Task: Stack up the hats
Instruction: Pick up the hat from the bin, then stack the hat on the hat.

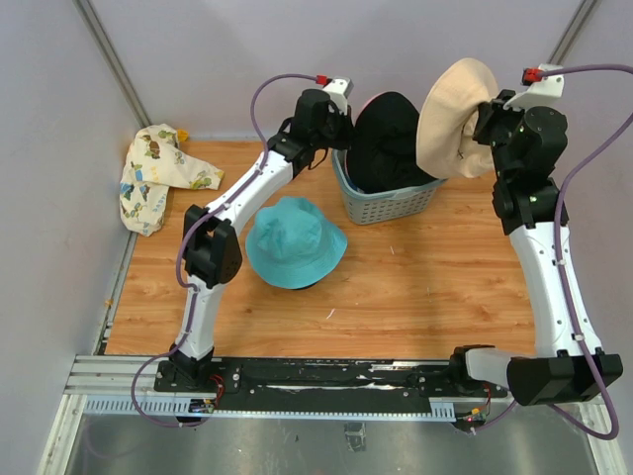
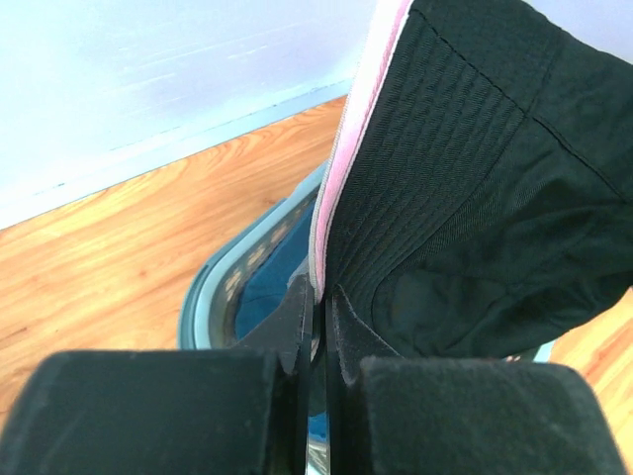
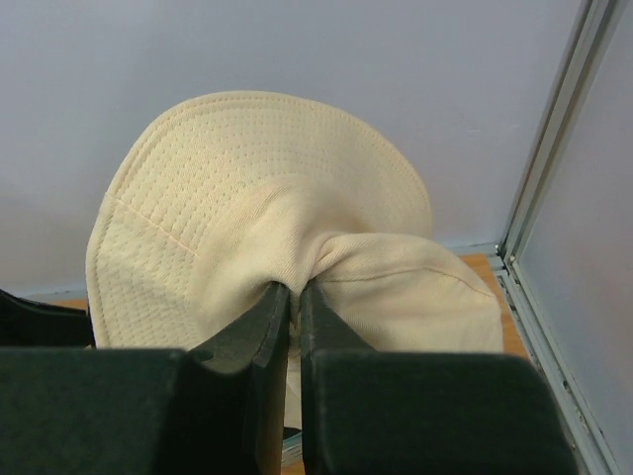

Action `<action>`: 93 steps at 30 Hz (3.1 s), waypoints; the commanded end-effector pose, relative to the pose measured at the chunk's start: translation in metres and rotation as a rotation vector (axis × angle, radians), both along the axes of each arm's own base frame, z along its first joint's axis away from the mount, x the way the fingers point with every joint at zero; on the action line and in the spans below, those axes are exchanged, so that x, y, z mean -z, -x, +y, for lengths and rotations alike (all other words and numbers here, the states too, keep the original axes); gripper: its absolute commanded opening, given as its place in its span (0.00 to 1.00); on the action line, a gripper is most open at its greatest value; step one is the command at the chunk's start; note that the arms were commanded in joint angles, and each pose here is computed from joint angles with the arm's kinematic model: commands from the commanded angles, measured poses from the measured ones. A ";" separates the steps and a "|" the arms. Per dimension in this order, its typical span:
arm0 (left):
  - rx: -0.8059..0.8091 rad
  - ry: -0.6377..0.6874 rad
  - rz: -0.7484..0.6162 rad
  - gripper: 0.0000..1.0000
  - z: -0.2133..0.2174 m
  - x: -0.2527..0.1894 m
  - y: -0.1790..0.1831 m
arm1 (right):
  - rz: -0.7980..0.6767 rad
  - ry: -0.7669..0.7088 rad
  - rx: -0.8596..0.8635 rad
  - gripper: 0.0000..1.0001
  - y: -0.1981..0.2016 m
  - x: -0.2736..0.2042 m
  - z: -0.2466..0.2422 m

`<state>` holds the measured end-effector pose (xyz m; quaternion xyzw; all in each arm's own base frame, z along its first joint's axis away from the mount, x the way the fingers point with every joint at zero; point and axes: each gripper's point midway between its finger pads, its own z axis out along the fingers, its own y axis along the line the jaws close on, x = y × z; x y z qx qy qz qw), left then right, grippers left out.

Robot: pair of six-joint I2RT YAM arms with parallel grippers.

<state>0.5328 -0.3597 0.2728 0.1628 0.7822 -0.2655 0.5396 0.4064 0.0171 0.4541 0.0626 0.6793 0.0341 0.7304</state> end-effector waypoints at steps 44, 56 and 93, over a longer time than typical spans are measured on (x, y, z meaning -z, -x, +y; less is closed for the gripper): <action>-0.129 0.106 -0.134 0.64 0.073 -0.101 0.126 | -0.032 0.216 -0.526 0.01 0.138 -0.031 0.190; -0.400 0.115 -0.155 0.68 0.167 -0.097 0.166 | 0.058 0.348 -0.642 0.01 0.138 -0.014 0.250; -0.621 0.001 -0.039 0.75 0.258 0.011 0.242 | 0.287 0.584 -0.873 0.00 0.122 0.048 0.358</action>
